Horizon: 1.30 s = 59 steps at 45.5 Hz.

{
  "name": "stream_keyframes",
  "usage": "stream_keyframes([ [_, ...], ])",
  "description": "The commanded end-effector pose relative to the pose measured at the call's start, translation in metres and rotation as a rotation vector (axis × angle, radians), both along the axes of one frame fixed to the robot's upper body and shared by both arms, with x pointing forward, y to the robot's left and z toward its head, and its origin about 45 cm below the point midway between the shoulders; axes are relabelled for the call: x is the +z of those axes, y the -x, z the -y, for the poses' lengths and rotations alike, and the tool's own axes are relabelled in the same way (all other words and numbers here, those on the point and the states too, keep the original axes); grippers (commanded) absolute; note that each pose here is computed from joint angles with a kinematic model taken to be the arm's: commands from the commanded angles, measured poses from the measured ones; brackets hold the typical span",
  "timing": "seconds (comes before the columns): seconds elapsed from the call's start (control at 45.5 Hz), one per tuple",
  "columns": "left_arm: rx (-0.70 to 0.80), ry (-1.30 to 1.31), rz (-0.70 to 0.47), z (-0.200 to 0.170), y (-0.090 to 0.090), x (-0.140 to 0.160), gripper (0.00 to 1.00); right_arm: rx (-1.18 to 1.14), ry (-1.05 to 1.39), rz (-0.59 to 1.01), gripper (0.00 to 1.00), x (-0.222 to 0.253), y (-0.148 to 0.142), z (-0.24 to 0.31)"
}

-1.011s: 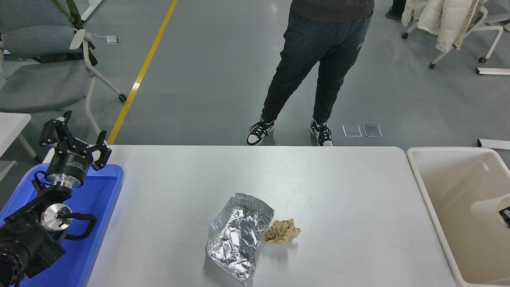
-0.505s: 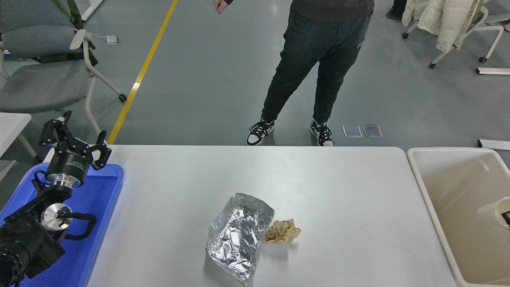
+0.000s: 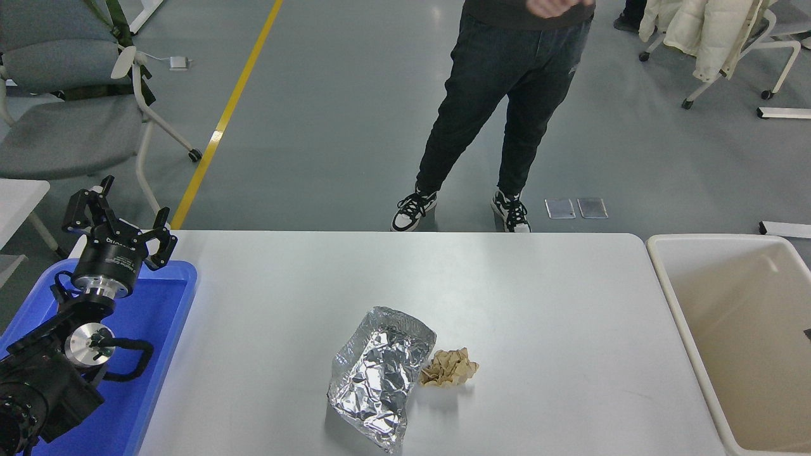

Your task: Clean the table surface

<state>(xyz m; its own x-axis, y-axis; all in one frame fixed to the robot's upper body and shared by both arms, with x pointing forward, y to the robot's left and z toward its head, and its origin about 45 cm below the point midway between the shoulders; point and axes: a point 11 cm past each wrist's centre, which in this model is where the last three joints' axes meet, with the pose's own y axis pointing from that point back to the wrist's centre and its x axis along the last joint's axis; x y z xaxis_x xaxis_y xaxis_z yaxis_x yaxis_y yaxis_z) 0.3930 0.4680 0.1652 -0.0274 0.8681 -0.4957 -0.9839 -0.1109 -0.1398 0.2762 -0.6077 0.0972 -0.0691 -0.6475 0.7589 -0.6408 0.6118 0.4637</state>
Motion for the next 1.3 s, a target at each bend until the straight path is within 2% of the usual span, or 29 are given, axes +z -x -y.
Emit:
stream_keyframes([
  [0.0, 0.0, 0.0, 0.0, 0.0, 0.0, 0.0, 1.0, -0.063, -0.031, 0.085, 1.0, 0.014, -0.002, 0.011],
  [0.11, 0.0, 0.0, 0.0, 0.0, 0.0, 0.0, 1.0, -0.107, -0.074, 0.183, 1.0, 0.029, -0.014, 0.014],
  [0.286, 0.0, 0.0, 0.0, 0.0, 0.0, 0.0, 1.0, -0.186, -0.224, 0.436, 1.0, 0.055, -0.045, 0.008],
  [0.396, 0.0, 0.0, 0.0, 0.0, 0.0, 0.0, 1.0, -0.132, -0.409, 0.644, 1.0, 0.064, -0.066, -0.01],
  [0.505, -0.001, 0.001, 0.001, 0.0, 0.0, 0.0, 1.0, -0.075, -0.523, 0.756, 1.0, 0.084, -0.083, -0.021],
  [0.615, 0.0, 0.0, 0.0, 0.0, 0.0, 0.0, 1.0, -0.001, -0.651, 0.807, 1.0, 0.097, -0.097, -0.047],
  [0.813, 0.0, 0.0, 0.0, 0.0, 0.0, 0.0, 1.0, 0.063, -0.857, 0.885, 1.0, 0.101, -0.105, -0.089],
  [0.967, 0.0, 0.0, 0.0, 0.0, 0.0, 0.0, 1.0, 0.202, -1.0, 0.909, 1.0, 0.103, -0.107, -0.137],
  [1.121, 0.0, 0.0, 0.0, 0.0, 0.0, 0.0, 1.0, 0.335, -1.007, 0.915, 1.0, 0.085, -0.107, -0.189],
  [1.275, 0.0, 0.0, 0.0, 0.0, 0.0, 0.0, 1.0, 0.325, -1.098, 0.966, 1.0, 0.062, -0.107, -0.235],
])
